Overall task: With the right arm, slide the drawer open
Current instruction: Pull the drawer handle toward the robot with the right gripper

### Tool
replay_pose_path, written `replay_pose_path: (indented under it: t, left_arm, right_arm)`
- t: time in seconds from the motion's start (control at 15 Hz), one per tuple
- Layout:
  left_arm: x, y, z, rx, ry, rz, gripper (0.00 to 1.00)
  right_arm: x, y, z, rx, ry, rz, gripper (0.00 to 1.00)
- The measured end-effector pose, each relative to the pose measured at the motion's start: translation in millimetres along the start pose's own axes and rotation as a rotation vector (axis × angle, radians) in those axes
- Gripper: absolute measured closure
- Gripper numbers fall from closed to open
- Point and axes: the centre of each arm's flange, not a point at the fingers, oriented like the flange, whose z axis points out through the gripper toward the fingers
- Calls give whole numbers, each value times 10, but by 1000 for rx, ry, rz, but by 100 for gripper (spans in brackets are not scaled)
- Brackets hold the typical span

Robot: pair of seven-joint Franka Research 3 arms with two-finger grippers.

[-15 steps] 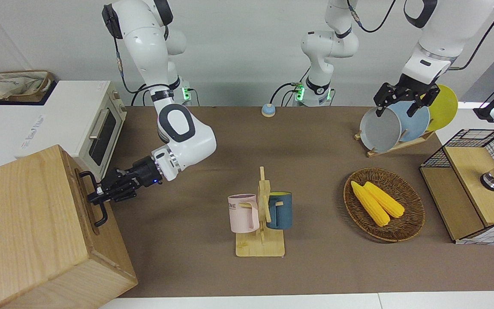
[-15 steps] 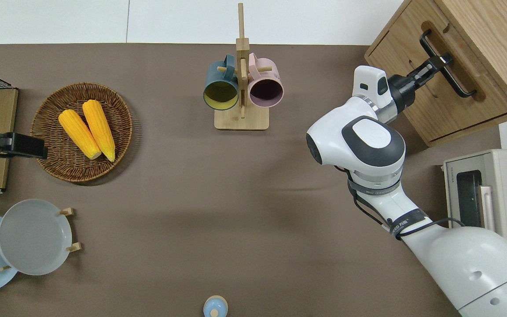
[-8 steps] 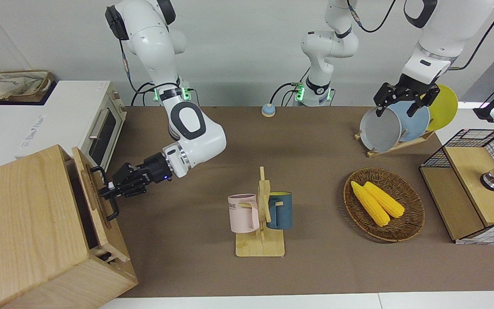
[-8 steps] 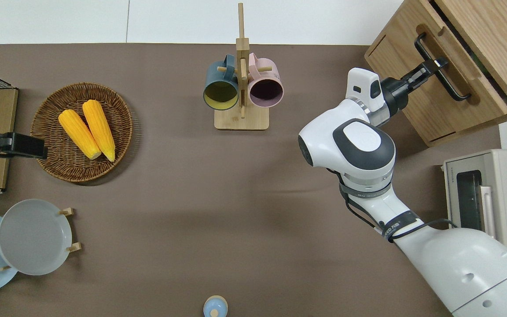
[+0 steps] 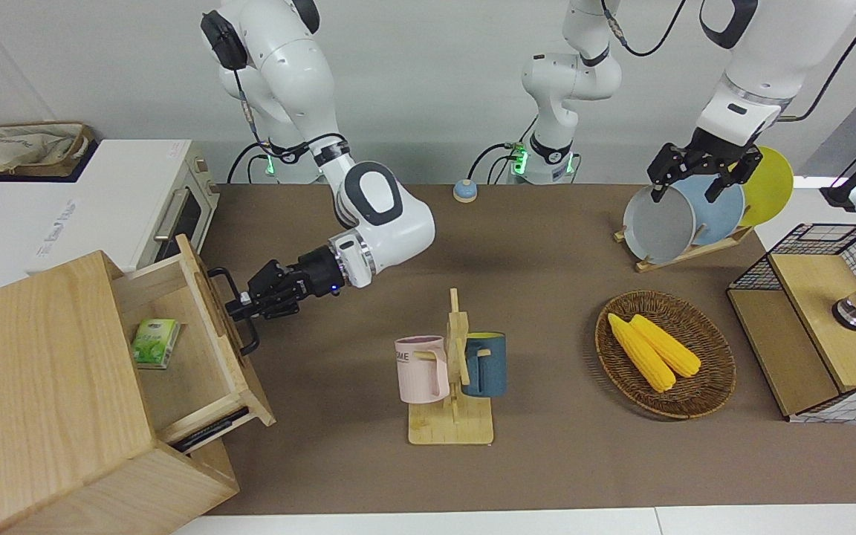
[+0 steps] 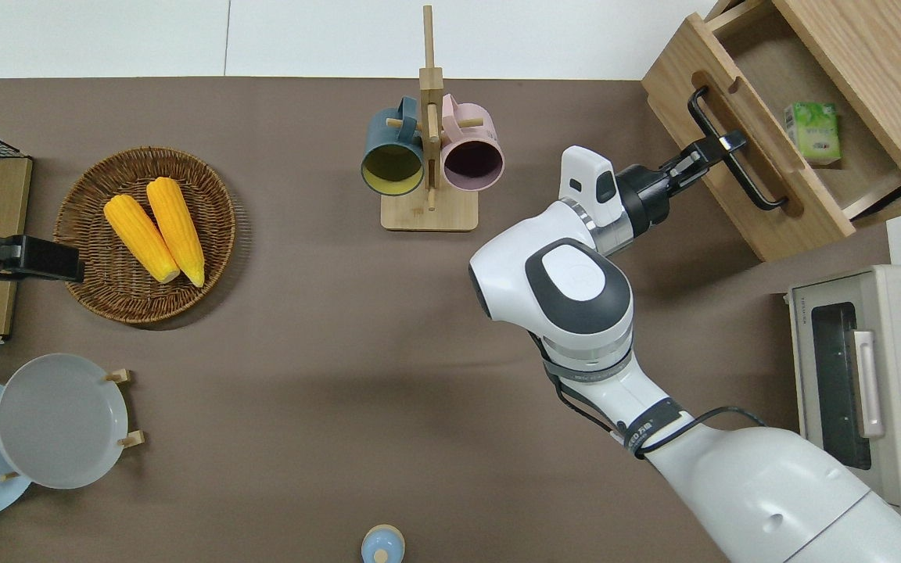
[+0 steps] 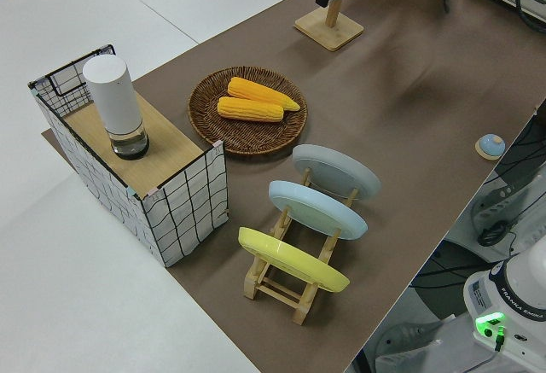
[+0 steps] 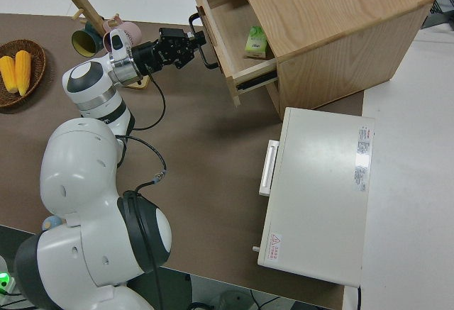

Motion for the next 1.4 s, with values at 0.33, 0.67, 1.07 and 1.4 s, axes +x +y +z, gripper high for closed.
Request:
replay_pose_path:
  t: [0.33, 0.67, 1.07, 1.4]
  left_arm:
    - [0, 0, 0, 0, 0, 0, 0]
    - [0, 0, 0, 0, 0, 0, 0]
    - [0, 0, 0, 0, 0, 0, 0]
    - [0, 0, 0, 0, 0, 0, 0]
  right_arm:
    - [-11, 24, -460, 15, -11, 3, 82]
    - [-33, 24, -775, 13, -7, 3, 82]
    - [-72, 41, -1149, 17, -9, 7, 82]
    - [-92, 52, -1391, 18, -11, 8, 82]
